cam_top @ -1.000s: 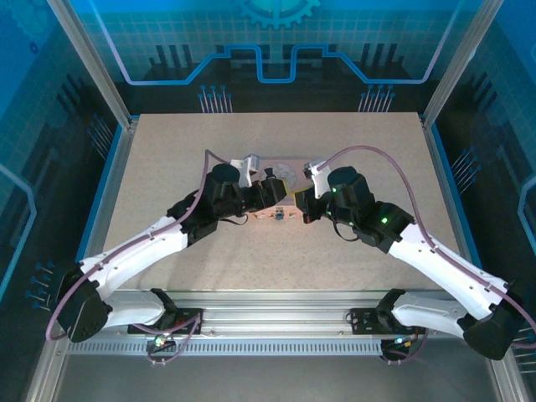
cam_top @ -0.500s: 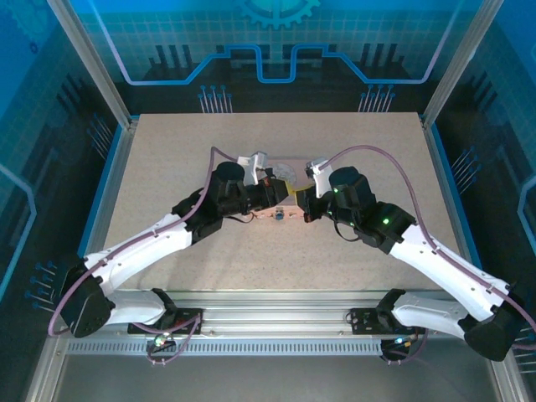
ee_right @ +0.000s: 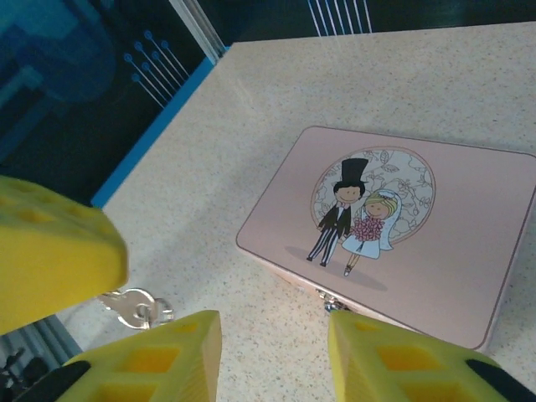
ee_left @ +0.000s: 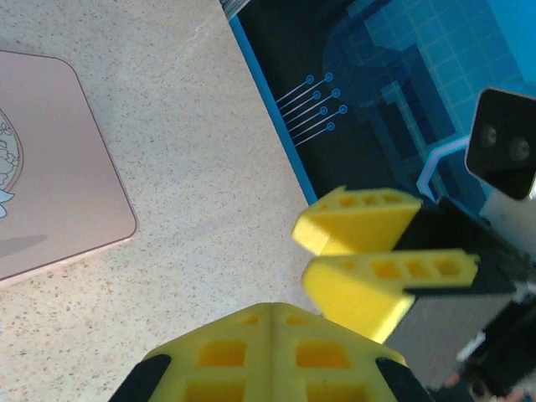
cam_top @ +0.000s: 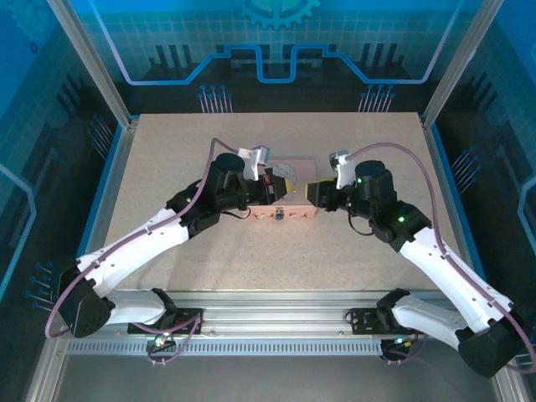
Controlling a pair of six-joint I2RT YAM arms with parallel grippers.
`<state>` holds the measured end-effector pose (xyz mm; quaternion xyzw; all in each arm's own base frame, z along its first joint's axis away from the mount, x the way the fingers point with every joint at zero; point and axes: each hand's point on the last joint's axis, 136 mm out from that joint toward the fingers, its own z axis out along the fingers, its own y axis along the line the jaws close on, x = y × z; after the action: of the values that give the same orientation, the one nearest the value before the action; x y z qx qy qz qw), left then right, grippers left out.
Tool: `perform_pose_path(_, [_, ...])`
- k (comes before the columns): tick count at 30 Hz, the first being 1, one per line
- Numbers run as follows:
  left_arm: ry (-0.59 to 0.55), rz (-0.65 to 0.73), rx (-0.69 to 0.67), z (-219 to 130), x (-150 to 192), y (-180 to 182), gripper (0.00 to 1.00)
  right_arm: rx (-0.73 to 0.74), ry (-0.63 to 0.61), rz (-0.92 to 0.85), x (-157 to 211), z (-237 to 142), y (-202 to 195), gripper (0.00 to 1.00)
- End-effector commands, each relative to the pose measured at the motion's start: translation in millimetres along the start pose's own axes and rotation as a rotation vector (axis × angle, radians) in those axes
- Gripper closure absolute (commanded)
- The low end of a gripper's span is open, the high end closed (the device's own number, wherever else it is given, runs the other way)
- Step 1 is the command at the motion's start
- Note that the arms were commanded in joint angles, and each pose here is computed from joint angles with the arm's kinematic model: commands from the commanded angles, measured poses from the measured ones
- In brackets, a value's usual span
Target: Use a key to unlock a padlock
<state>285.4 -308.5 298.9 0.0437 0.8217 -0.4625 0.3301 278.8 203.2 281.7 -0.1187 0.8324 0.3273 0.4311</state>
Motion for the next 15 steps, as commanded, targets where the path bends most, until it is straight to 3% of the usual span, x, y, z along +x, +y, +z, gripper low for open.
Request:
perform_pose_path(1, [0.029, 0.081, 0.017, -10.4, -2.6, -4.5, 1.0, -0.2, -0.005, 0.072, -6.7, -4.6, 20.1, 0.57])
perform_pose_path(11, [0.026, 0.149, 0.142, -17.2, -5.1, -18.3, 1.0, -0.57, -0.057, 0.234, -26.3, -8.3, 39.2, 0.42])
perform_pose_path(15, [0.015, 0.138, 0.186, -18.7, -5.0, -24.0, 1.0, -0.633, -0.062, 0.254, -26.4, -9.3, 45.1, 0.45])
